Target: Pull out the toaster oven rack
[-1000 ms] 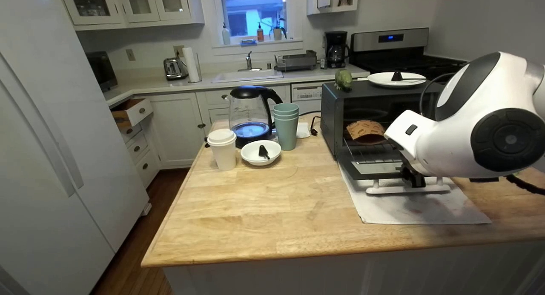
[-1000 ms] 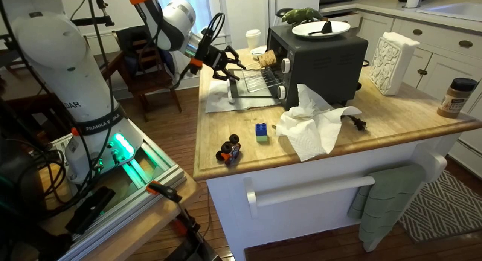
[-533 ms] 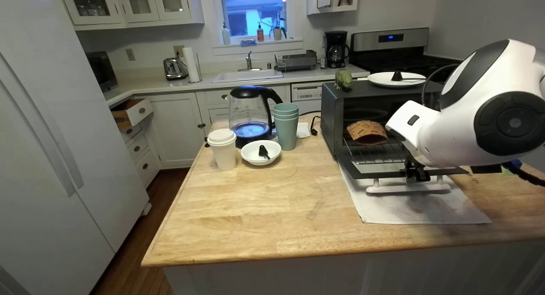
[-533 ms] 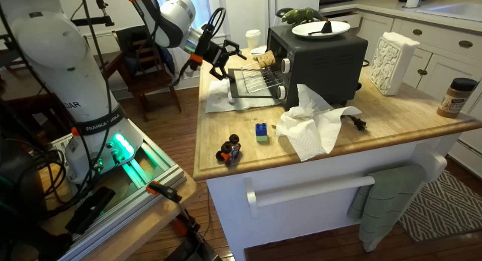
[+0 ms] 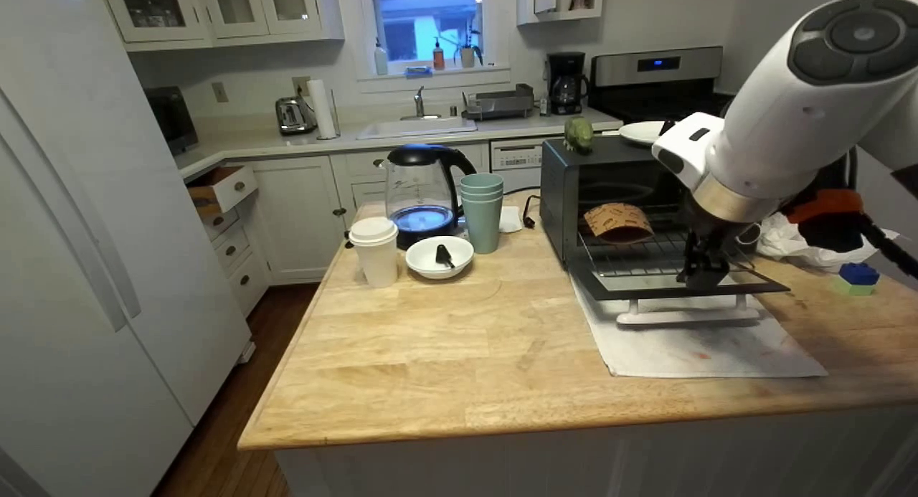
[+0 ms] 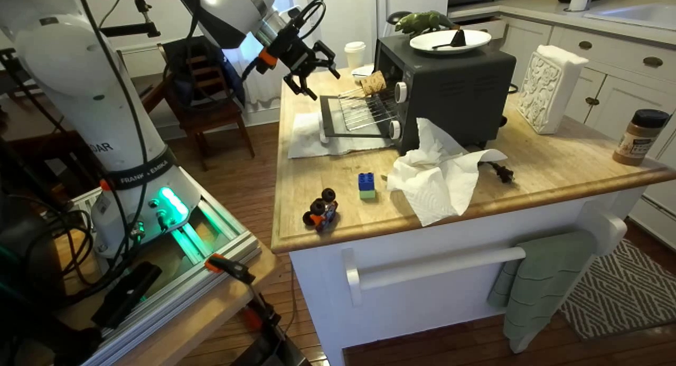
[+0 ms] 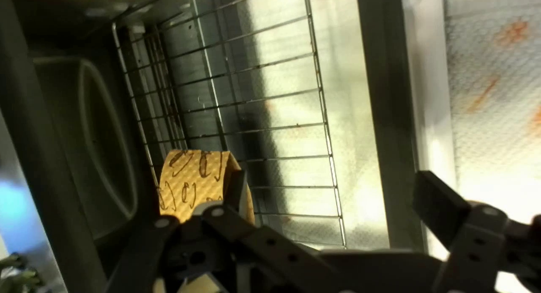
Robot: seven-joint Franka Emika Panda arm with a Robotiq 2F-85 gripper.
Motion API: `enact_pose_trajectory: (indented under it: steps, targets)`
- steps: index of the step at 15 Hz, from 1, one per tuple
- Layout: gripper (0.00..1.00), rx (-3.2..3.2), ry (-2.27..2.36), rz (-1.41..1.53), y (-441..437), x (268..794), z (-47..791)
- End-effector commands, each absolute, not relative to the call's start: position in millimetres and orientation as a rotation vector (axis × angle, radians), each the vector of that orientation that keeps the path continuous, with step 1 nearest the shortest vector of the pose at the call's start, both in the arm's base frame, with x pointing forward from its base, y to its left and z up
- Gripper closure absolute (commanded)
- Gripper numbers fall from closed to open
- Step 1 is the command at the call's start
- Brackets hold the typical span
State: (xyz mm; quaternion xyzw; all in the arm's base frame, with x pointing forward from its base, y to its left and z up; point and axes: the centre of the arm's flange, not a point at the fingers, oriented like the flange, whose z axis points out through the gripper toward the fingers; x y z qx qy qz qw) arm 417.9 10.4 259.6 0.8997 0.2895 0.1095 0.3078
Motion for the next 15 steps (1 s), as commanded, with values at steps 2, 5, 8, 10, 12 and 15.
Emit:
enact_pose_trajectory:
  steps: [2,5,8,10,12,15]
  targets:
    - [0.00,2.628,0.608,0.209,-5.2,426.1,317.4]
    - [0.00,2.777,0.476,0.197,-14.0,432.0,324.4]
    - [0.00,2.917,0.348,0.191,-14.1,433.0,327.1]
    - [0.00,3.005,0.259,0.186,-11.0,430.8,328.0]
    - [0.00,3.086,0.164,0.226,-4.9,428.0,333.9]
    - [0.00,3.178,0.032,0.344,4.4,426.9,362.5]
